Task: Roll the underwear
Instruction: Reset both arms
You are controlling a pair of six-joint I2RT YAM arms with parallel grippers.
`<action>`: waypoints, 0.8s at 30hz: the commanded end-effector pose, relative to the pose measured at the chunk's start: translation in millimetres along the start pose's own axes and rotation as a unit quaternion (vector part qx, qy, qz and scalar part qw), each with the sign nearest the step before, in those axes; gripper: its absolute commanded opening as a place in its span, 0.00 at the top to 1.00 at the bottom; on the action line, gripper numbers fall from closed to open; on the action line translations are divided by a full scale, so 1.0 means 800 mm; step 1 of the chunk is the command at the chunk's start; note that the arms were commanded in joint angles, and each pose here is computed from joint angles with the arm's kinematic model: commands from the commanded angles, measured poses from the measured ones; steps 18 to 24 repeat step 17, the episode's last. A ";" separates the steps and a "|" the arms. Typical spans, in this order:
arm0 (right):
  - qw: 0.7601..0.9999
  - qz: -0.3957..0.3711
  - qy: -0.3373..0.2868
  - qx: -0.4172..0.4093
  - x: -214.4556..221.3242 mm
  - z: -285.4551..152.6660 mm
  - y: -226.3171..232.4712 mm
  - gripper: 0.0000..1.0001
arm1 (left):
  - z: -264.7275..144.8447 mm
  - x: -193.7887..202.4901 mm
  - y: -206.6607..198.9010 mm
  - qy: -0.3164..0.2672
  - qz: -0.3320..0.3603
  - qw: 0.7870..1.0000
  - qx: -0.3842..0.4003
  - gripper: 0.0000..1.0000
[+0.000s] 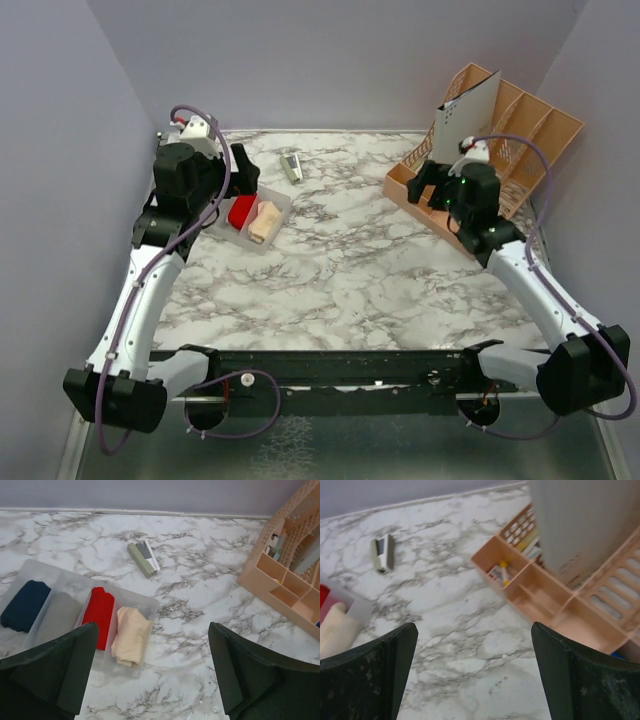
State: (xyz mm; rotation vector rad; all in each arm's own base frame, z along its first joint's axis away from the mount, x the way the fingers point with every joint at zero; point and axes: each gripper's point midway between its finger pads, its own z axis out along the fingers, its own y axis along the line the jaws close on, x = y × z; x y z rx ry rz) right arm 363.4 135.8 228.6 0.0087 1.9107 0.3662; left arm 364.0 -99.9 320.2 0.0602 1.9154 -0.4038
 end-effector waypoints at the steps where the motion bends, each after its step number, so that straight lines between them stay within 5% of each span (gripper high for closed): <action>1: 0.998 -0.021 0.044 0.037 -0.024 -0.001 -0.043 0.00 | -0.022 0.017 0.042 -0.033 -0.030 0.995 -0.092 0.01; 10: 0.999 0.019 0.023 0.010 -0.025 -0.021 -0.029 0.00 | -0.056 0.085 0.068 -0.034 -0.073 0.987 -0.137 0.01; 14: 0.999 0.022 -0.024 -0.003 -0.036 -0.035 -0.026 0.00 | -0.052 0.093 0.075 -0.024 -0.068 0.986 -0.150 0.01; 24: 1.000 0.002 -0.022 -0.009 -0.036 -0.037 -0.025 0.00 | -0.049 0.093 0.074 -0.024 -0.077 0.985 -0.151 0.01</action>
